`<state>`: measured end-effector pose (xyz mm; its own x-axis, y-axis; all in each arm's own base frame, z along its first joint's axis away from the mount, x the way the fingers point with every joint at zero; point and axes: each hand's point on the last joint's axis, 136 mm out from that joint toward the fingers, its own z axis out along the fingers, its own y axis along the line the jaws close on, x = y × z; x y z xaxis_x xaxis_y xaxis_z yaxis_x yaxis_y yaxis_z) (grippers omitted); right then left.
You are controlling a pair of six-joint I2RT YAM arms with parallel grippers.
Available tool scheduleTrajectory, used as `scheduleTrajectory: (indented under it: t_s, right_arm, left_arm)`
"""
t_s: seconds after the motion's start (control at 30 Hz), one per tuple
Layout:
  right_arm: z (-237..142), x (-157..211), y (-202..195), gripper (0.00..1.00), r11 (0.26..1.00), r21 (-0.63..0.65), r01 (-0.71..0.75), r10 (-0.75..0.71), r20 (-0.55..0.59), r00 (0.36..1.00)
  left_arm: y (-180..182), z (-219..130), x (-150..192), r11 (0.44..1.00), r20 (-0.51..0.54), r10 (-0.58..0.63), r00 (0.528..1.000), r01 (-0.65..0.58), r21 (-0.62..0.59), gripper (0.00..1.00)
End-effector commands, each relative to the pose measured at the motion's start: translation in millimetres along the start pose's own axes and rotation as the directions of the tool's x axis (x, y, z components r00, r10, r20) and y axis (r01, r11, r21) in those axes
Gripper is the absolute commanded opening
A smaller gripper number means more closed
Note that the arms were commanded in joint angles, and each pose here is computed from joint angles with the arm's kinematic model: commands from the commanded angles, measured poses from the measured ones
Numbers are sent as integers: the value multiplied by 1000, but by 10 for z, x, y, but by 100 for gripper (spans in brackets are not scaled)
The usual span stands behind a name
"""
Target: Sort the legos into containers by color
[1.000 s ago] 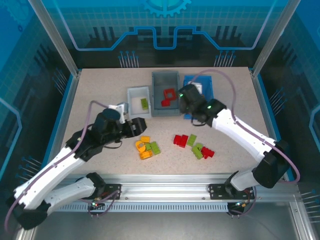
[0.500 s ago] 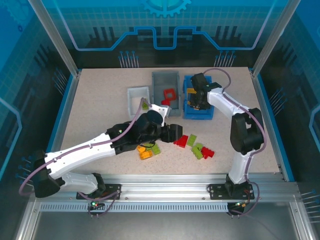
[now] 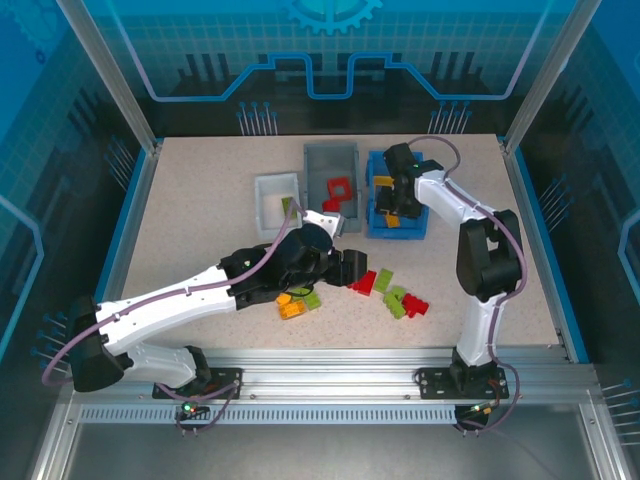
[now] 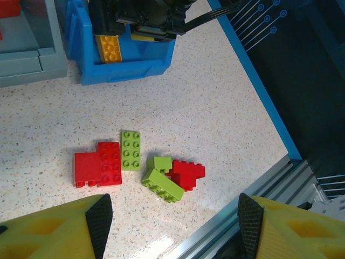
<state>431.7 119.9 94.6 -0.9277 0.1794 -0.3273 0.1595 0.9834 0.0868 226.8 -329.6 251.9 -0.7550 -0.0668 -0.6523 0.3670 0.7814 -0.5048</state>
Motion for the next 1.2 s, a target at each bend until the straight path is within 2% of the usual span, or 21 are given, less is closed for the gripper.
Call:
scheduleTrajectory:
  t_s: [0.0, 0.2, 0.3, 0.37, 0.47, 0.6, 0.67, 0.77, 0.87, 1.0, 1.17]
  right_arm:
    - [-575, -179, 50, 56, 999, -39, 9, -5, 113, 994]
    - [-1377, -177, 94, 54, 998, -54, 42, -25, 290, 957]
    - [-1724, 37, 105, 54, 995, -69, 72, -42, 366, 930]
    - [-1875, 305, 137, 54, 989, -91, 114, -67, 407, 911]
    - [-1910, 840, 175, 54, 972, -150, 180, -103, 414, 905]
    - [-1780, 1578, 70, 55, 948, -209, 238, -150, 366, 918]
    - [-1648, 1930, -88, 55, 948, -230, 219, -141, 312, 940]
    - [-1552, 2245, -388, 55, 967, -210, 146, -92, 246, 965]
    - [-1618, 2336, -660, 54, 982, -170, 79, -37, 237, 971]
    - [-1736, 2260, -729, 55, 987, -141, 78, -38, 269, 962]
    - [-1819, 2120, -675, 55, 990, -105, 92, -57, 299, 952]
  left_arm:
    - [133, 3, 88, 998, -20, 25, 999, -27, -63, 66]
    - [265, -15, 155, 992, -46, 46, 998, -51, -119, 66]
    - [323, 58, 270, 988, -91, 55, 994, -68, -136, 65]
    - [375, 149, 389, 986, -134, 57, 989, -77, -148, 63]
    - [442, 312, 576, 983, -204, 53, 977, -87, -163, 63]
    - [490, 497, 764, 982, -289, 39, 956, -90, -166, 63]
    - [501, 582, 843, 984, -327, 23, 945, -80, -162, 63]
    - [404, 699, 977, 991, -386, 17, 922, -67, -117, 60]
    - [351, 802, 1145, 992, -436, -13, 900, -43, -117, 60]
    - [438, 859, 1327, 977, -470, -130, 873, 32, -211, 61]
    - [102, 1058, 1438, 972, -496, -218, 840, 140, -190, 63]
